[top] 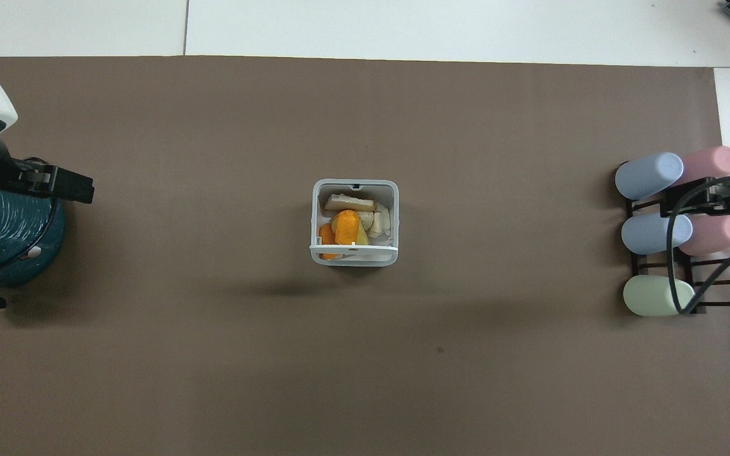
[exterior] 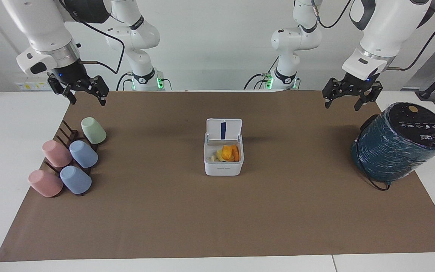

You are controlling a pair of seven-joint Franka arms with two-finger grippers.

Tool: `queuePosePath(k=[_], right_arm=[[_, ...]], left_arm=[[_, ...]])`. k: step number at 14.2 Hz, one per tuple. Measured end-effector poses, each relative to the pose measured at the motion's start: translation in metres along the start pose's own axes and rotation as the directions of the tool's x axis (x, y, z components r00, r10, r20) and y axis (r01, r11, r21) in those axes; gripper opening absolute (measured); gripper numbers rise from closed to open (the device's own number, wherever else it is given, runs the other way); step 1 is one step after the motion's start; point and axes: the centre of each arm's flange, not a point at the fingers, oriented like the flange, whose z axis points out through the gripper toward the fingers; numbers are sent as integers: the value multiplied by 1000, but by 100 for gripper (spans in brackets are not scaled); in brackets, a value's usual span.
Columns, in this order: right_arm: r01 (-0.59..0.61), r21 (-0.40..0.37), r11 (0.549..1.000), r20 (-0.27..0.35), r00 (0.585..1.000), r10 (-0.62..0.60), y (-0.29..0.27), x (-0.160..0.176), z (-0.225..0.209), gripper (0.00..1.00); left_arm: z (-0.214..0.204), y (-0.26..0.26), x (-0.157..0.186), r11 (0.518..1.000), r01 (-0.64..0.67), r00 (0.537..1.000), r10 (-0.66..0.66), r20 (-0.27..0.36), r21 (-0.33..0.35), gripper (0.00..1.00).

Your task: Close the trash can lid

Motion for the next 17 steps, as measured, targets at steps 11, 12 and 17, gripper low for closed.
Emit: queuePosePath(k=[11,12,17], right_arm=[[0,0,1000,0,1000,0,0,0,0,100],[0,0,1000,0,1000,0,0,0,0,100],[0,0,1000,0,1000,0,0,0,0,100]], left_arm=[[12,80,-15,997,69,997,-68,36,-18,93],[12,101,-18,995,102,994,-101,40,-23,81],[26,189,-47,979,198,979,-195,64,-40,38]])
